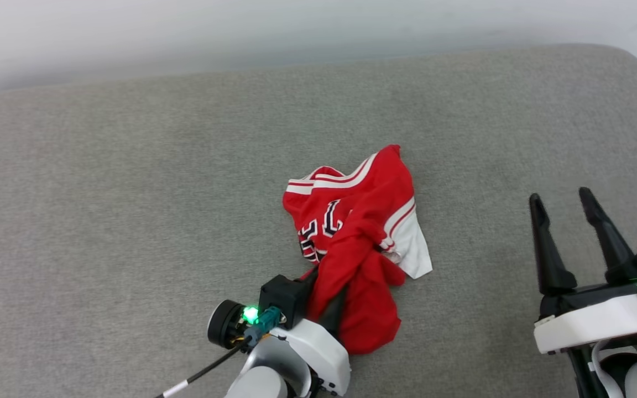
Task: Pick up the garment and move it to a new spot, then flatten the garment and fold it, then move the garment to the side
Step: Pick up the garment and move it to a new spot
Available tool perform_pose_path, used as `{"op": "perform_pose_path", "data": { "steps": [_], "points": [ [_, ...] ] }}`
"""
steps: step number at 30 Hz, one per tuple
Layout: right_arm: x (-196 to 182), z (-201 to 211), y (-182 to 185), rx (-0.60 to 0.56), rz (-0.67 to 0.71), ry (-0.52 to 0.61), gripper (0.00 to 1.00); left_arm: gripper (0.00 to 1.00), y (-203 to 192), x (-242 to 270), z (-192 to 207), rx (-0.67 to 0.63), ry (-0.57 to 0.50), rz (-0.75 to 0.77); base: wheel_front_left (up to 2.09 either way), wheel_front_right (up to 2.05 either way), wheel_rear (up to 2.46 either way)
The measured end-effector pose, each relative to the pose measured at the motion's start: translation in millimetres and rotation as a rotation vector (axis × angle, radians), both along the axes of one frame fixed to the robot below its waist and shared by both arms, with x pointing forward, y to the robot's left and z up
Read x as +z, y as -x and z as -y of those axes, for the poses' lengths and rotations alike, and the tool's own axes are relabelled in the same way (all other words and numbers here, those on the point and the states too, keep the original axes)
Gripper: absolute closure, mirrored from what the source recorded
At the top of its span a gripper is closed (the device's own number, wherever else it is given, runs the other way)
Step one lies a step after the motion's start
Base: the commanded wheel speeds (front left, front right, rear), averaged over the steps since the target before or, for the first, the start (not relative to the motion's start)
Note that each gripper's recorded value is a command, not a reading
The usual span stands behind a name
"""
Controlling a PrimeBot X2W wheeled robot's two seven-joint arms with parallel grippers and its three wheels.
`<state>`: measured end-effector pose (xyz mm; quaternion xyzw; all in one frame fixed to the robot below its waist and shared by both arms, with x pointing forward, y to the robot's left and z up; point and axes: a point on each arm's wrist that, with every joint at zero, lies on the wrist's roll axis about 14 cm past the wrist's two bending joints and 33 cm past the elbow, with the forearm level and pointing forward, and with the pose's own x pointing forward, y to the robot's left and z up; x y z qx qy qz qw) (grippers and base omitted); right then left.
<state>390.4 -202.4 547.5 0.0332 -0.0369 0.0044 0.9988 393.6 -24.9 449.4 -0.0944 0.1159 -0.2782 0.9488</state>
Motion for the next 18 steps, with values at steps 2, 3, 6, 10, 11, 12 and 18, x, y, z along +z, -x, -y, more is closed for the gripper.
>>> {"op": "perform_pose_path", "data": {
  "steps": [2,3,6,10,11,12,18],
  "points": [
    [2,0,-1,0.0,0.003,0.001,0.0,0.0,2,10,0,0.005,0.027,0.038,0.0,0.0,0.0],
    [3,0,-1,0.002,0.008,0.002,0.0,0.0,2,19,0,0.01,0.047,0.065,0.0,0.0,0.0],
    [8,-5,1,0.014,0.016,0.006,0.0,0.0,1,52,-2,0.034,0.108,0.167,0.0,0.0,0.0],
    [12,-10,7,0.03,0.02,0.005,0.0,0.0,0,94,-14,0.089,0.156,0.292,0.0,0.0,0.0],
    [12,-12,9,0.035,0.019,0.004,0.0,0.0,-1,101,-20,0.111,0.161,0.314,0.0,0.0,0.0],
    [13,-12,11,0.038,0.019,0.004,0.0,0.0,-2,109,-27,0.138,0.165,0.338,0.0,0.0,0.0],
    [13,-18,20,0.055,0.012,-0.003,0.0,0.0,-8,117,-95,0.333,0.097,0.392,0.0,0.0,0.0]
  ]
}}
